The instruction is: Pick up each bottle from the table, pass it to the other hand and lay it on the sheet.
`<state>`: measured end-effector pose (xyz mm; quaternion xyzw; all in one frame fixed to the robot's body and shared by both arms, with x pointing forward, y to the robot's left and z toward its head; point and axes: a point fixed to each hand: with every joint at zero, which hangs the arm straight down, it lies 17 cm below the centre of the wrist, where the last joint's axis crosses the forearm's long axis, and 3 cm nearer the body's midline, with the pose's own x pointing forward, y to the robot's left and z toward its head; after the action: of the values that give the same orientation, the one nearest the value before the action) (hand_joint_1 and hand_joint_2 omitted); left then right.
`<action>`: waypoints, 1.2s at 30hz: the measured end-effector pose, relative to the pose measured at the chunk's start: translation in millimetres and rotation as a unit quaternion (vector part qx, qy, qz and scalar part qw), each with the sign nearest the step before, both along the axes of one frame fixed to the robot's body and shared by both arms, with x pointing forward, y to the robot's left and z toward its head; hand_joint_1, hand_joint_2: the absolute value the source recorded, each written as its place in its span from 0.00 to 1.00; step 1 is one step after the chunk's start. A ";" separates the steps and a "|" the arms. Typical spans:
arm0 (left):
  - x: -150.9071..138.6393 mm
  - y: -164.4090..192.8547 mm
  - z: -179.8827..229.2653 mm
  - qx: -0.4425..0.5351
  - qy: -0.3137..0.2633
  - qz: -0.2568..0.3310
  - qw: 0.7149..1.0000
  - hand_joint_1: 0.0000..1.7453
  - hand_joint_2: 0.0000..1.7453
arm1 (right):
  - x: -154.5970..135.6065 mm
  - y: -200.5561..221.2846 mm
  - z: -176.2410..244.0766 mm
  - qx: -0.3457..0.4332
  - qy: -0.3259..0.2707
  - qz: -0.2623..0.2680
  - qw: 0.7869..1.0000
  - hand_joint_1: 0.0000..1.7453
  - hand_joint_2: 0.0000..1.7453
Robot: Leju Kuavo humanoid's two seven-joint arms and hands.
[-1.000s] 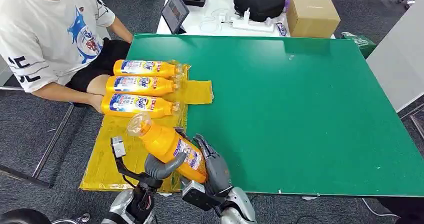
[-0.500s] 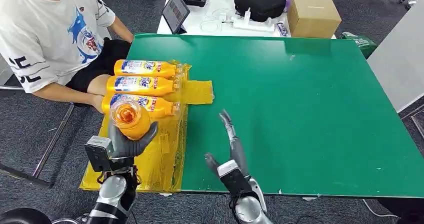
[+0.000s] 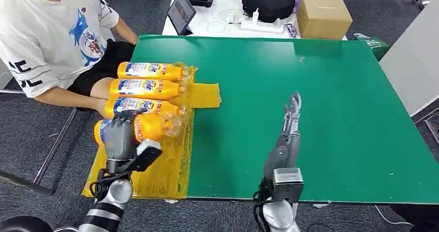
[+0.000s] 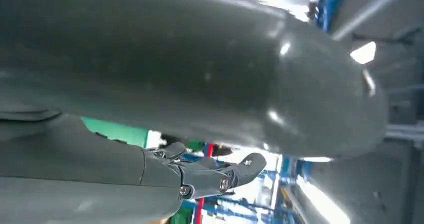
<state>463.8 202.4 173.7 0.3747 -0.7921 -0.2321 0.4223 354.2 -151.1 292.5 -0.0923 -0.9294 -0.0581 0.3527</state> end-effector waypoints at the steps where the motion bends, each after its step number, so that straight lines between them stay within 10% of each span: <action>1: 1.1 0.3 -4.6 0.003 0.006 0.000 1.000 1.00 1.00 | -0.7 -1.3 2.4 0.001 -0.003 -0.001 1.000 0.00 0.00; 33: 22.6 -26.8 -124.8 0.296 0.157 -0.092 0.938 1.00 1.00 | 5.3 -8.0 7.4 0.037 -0.002 0.051 0.998 0.00 0.00; 35: 25.0 -26.1 -127.2 0.302 0.164 -0.097 0.934 0.95 1.00 | 6.8 -7.4 5.7 0.037 0.001 0.054 0.998 0.00 0.00; 36: 26.2 -25.8 -127.9 0.304 0.166 -0.100 0.933 0.52 1.00 | 7.6 -7.2 4.3 0.038 0.003 0.055 0.998 0.00 0.00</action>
<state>490.0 176.6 45.8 0.3606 -0.6351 -0.5619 0.3884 361.8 -158.3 296.8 -0.0279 -0.9290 -0.0740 0.3614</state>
